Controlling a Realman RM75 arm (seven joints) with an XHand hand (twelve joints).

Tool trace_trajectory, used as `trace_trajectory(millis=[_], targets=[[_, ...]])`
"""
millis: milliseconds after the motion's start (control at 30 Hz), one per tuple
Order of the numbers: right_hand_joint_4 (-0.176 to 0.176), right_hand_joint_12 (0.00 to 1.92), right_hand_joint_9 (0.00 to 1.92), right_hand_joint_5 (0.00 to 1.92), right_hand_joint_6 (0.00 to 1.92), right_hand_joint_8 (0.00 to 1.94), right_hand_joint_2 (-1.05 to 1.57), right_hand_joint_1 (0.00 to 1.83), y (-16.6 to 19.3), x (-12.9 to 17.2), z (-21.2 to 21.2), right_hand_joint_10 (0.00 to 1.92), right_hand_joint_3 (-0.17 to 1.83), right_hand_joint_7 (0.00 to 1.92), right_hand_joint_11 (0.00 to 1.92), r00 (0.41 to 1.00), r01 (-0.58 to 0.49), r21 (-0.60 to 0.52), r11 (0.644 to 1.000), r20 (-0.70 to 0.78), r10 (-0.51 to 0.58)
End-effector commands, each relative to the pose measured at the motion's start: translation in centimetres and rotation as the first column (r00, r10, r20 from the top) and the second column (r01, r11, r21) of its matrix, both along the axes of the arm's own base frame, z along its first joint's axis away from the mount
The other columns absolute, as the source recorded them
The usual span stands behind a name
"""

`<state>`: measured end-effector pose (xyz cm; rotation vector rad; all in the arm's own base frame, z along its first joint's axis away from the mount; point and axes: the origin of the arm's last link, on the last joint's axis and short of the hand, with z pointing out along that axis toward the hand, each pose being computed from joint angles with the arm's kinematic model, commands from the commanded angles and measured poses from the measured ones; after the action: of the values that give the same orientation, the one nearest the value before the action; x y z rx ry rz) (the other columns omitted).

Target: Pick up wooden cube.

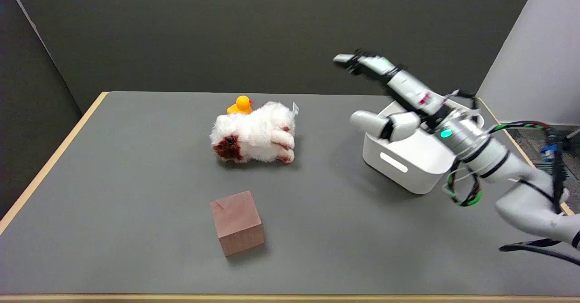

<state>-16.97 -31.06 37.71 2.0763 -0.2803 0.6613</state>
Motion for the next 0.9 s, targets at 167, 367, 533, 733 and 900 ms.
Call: trace_trajectory(millis=[167,367,533,733,900], targets=[[0.007,1.1,0.08,0.15,0.35,0.27,0.58,0.47,0.9,-4.0,-13.9,0.53,0.88,0.21,0.0,0.972,0.188,0.106,0.977,-0.162,-0.169],[0.013,1.06,0.07,0.14,0.41,0.31,0.56,0.49,1.4,-2.6,-16.8,0.57,0.96,0.19,0.0,0.973,0.143,0.161,0.977,-0.205,-0.109],[0.005,1.11,0.09,0.17,0.37,0.28,0.58,0.55,1.3,-1.6,-17.7,0.56,0.89,0.23,0.0,0.98,0.097,0.201,0.975,-0.188,-0.059],[-0.001,1.16,0.14,0.21,0.41,0.33,0.58,0.6,0.8,-1.5,-18.7,0.62,0.89,0.31,0.0,0.94,0.036,0.215,0.976,-0.338,0.04],[0.018,1.18,0.19,0.24,0.46,0.37,0.56,0.65,0.7,-2.5,-20.7,0.67,0.93,0.34,0.02,0.857,-0.001,0.25,0.968,-0.498,0.13]])
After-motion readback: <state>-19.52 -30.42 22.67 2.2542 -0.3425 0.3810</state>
